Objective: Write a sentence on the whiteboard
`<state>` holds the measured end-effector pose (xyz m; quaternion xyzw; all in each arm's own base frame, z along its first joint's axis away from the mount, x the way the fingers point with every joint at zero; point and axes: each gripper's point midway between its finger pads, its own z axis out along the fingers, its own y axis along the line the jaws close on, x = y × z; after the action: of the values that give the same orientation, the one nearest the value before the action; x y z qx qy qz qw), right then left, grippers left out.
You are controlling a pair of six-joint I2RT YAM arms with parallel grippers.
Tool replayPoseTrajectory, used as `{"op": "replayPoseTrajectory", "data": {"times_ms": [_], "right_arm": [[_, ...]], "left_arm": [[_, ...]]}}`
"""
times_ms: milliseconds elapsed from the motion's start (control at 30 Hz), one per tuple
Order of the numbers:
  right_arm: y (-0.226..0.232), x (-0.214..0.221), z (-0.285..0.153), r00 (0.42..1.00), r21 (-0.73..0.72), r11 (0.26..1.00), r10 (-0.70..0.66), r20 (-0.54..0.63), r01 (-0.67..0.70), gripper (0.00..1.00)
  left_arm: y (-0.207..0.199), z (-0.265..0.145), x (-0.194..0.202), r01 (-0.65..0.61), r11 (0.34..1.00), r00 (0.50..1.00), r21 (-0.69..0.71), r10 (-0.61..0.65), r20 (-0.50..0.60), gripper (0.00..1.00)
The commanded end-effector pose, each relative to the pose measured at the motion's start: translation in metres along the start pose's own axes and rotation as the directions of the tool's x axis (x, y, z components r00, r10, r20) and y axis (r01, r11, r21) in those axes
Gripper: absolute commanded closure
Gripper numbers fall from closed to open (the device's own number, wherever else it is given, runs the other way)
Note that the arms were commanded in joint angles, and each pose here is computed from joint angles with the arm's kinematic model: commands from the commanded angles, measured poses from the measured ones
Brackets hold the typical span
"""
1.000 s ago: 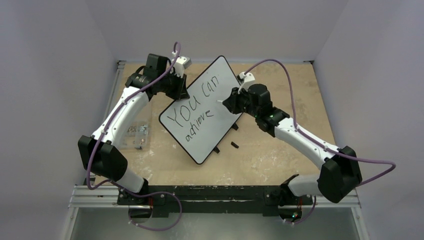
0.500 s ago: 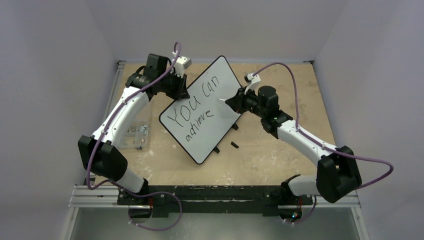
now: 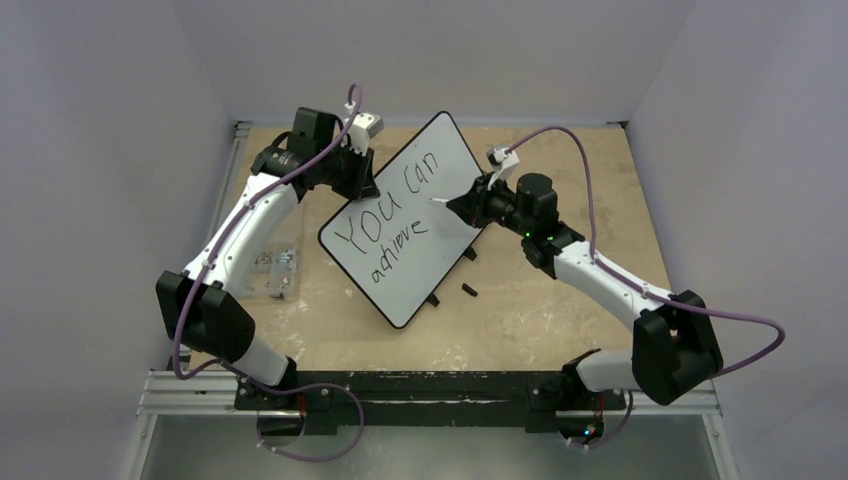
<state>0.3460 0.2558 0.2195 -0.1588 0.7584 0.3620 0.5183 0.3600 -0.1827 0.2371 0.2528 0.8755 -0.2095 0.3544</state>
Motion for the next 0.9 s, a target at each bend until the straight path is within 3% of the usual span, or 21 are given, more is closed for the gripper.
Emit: {"op": "replayPoseTrajectory", "data": {"times_ms": [0,867], "right_arm": [[0.008,-0.011,0.004,0.999,-0.050,0.999,-0.011,0.040,0.013,1.00],[-0.028,0.051,0.013,0.990,0.077,0.996,0.048,-0.130,-0.038,1.00]], "left_arm": [[0.035,-0.002,0.005,-0.148,0.974,0.989,-0.171,0.141,-0.052,1.00],[0.034,-0.002,0.006,-0.152,0.974,0.988,-0.170,0.145,-0.057,1.00]]}}
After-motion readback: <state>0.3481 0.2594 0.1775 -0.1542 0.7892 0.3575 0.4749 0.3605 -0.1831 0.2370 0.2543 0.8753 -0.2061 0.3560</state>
